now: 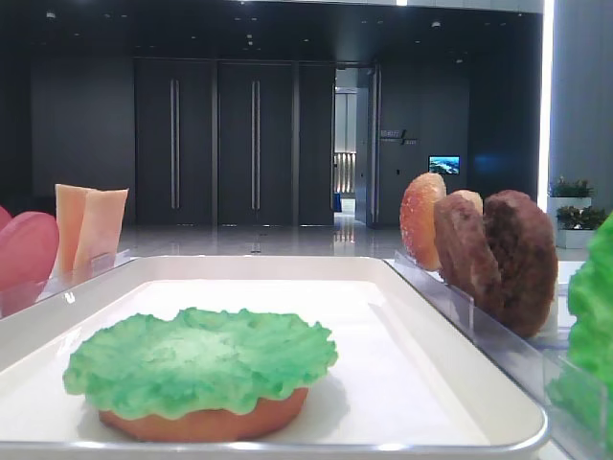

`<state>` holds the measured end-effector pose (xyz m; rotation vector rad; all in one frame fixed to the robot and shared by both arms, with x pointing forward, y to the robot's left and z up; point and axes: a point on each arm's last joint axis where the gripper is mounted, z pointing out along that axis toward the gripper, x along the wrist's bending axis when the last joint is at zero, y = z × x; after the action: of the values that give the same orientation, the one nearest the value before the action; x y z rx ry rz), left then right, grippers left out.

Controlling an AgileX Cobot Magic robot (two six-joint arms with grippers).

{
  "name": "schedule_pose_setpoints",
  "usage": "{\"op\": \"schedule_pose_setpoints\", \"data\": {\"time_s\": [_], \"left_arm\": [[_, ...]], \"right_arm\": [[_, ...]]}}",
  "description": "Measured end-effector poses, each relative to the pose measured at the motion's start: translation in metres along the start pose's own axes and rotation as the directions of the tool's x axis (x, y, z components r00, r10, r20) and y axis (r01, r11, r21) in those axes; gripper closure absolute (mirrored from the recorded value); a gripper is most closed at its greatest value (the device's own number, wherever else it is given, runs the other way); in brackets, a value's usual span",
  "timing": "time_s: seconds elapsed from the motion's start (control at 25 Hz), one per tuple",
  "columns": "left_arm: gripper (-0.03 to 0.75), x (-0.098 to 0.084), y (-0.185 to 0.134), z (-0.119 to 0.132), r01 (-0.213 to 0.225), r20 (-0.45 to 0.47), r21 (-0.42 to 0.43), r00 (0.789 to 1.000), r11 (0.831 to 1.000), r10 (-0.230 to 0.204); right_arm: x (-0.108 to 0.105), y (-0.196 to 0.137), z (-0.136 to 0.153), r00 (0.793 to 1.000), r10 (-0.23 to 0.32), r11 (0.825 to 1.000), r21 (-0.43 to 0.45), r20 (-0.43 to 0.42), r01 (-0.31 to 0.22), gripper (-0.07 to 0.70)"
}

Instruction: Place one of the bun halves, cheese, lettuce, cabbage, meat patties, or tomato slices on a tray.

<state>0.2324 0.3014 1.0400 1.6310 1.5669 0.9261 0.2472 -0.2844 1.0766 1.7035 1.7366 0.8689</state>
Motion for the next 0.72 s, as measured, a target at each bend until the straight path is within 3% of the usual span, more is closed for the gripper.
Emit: {"op": "schedule_pose_setpoints", "data": {"time_s": [0.24,0.72], "left_arm": [[0.307,0.000,0.000,0.000,0.000,0.000,0.000,1.000,1.000,0.000],[0.307,0.000,0.000,0.000,0.000,0.000,0.000,1.000,1.000,0.000]], "right_arm": [[0.001,-0.020,0.002,1.000,-0.015,0.999,-0.041,0.004,0.015,0.128],[-0.002,-0.025,-0.006,0.997,-0.066,0.988,-0.141,0.027,0.069,0.128]]}}
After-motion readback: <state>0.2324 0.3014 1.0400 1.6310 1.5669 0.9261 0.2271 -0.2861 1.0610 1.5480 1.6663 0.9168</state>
